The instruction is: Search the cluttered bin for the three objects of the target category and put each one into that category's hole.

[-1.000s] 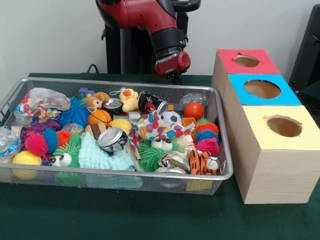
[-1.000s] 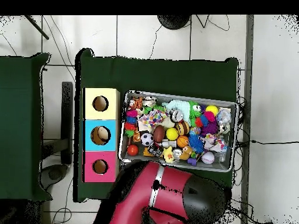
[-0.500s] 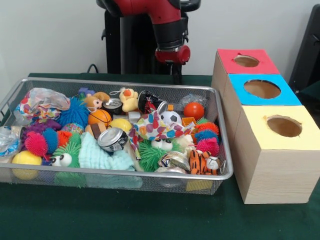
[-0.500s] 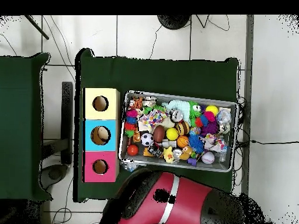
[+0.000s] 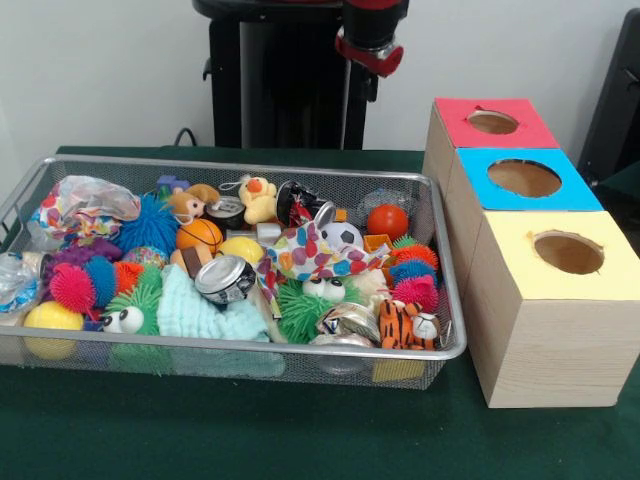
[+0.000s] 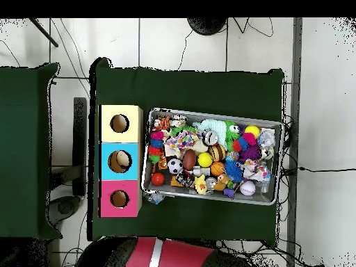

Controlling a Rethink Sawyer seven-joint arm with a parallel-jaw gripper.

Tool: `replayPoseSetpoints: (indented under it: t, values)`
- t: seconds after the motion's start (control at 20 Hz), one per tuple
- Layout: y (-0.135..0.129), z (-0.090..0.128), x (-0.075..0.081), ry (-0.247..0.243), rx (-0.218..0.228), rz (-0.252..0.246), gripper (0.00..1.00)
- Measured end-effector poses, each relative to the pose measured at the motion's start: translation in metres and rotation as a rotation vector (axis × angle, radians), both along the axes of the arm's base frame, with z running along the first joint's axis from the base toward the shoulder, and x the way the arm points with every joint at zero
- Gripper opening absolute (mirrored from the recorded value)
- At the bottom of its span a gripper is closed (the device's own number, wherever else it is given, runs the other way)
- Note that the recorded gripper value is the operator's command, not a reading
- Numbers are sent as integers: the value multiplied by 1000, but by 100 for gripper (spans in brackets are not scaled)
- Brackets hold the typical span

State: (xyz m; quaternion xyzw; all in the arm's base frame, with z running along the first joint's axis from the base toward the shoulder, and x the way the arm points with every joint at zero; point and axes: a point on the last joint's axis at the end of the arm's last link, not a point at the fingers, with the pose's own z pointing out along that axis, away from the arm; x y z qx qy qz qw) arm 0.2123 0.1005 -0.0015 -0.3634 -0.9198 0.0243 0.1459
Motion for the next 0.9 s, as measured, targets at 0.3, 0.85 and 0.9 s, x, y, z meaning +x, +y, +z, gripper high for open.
replayPoseSetpoints:
  t: [0.3,0.85,0.9]
  values:
    - [15,-2,-8,-81,42,-1,0]
    - [22,-25,-23,-193,122,-92,0]
    - [22,-26,-25,-191,128,-101,0]
